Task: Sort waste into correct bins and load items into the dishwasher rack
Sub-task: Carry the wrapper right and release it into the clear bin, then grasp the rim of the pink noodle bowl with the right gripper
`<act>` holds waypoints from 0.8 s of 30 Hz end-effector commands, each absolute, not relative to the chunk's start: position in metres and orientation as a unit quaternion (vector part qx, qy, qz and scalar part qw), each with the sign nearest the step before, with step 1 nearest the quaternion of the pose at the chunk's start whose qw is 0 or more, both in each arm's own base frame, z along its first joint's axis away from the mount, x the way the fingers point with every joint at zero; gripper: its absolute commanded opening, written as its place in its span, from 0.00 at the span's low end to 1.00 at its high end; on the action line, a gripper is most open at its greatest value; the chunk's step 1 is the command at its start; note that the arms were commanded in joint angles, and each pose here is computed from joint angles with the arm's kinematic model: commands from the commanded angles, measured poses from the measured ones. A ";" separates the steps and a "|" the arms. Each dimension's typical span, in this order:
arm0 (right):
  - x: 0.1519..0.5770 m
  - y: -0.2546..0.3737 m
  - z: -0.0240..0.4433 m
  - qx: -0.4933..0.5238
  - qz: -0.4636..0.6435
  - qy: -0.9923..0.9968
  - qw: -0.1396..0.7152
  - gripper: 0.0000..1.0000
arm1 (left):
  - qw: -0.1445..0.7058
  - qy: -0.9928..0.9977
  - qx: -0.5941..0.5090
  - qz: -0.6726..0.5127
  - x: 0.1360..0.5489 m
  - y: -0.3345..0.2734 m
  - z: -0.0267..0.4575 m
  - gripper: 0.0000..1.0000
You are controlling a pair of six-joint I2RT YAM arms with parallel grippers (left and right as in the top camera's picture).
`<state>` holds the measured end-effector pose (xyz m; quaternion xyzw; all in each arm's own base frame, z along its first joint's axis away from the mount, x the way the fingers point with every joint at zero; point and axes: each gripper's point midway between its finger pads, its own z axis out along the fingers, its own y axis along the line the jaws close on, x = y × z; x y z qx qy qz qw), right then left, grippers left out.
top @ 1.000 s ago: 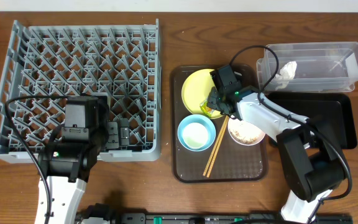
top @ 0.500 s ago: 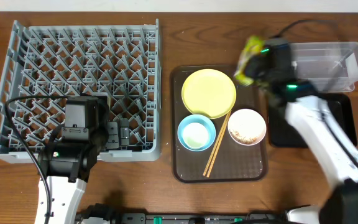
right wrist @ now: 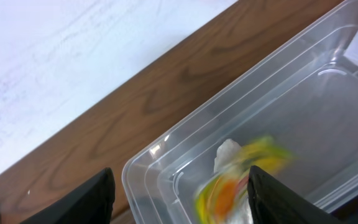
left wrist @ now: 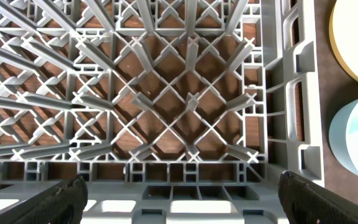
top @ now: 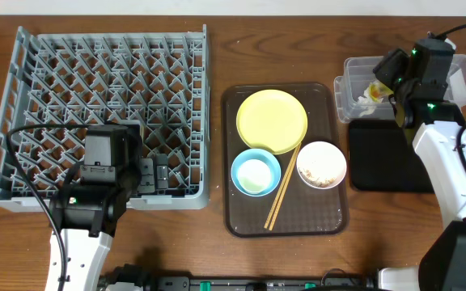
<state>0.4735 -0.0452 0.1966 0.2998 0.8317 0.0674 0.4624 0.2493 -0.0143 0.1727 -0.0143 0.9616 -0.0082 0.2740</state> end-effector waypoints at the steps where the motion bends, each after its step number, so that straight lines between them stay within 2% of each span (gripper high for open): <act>1: 0.476 -0.033 0.197 0.254 0.086 0.847 0.459 0.65 | 0.283 0.959 -0.021 -0.011 0.252 -0.015 0.180 1.00; 6: 0.458 0.021 0.196 0.118 0.172 0.886 0.414 0.58 | 0.283 0.959 -0.021 -0.011 0.252 -0.015 0.180 1.00; 12: 0.394 0.070 0.175 0.023 0.218 0.929 0.297 0.57 | 0.283 0.959 -0.021 -0.011 0.252 -0.015 0.180 1.00; 18: 0.321 0.118 0.142 -0.074 0.201 0.964 0.160 0.59 | 0.283 0.959 -0.020 -0.011 0.252 -0.015 0.180 1.00; 22: 0.289 0.123 0.123 -0.109 0.133 0.979 0.105 0.59 | 0.283 0.959 -0.021 -0.011 0.252 -0.015 0.180 1.00; 24: 0.277 0.129 0.115 -0.129 0.112 0.981 0.089 0.56 | 0.282 0.959 -0.021 -0.011 0.252 -0.015 0.180 1.00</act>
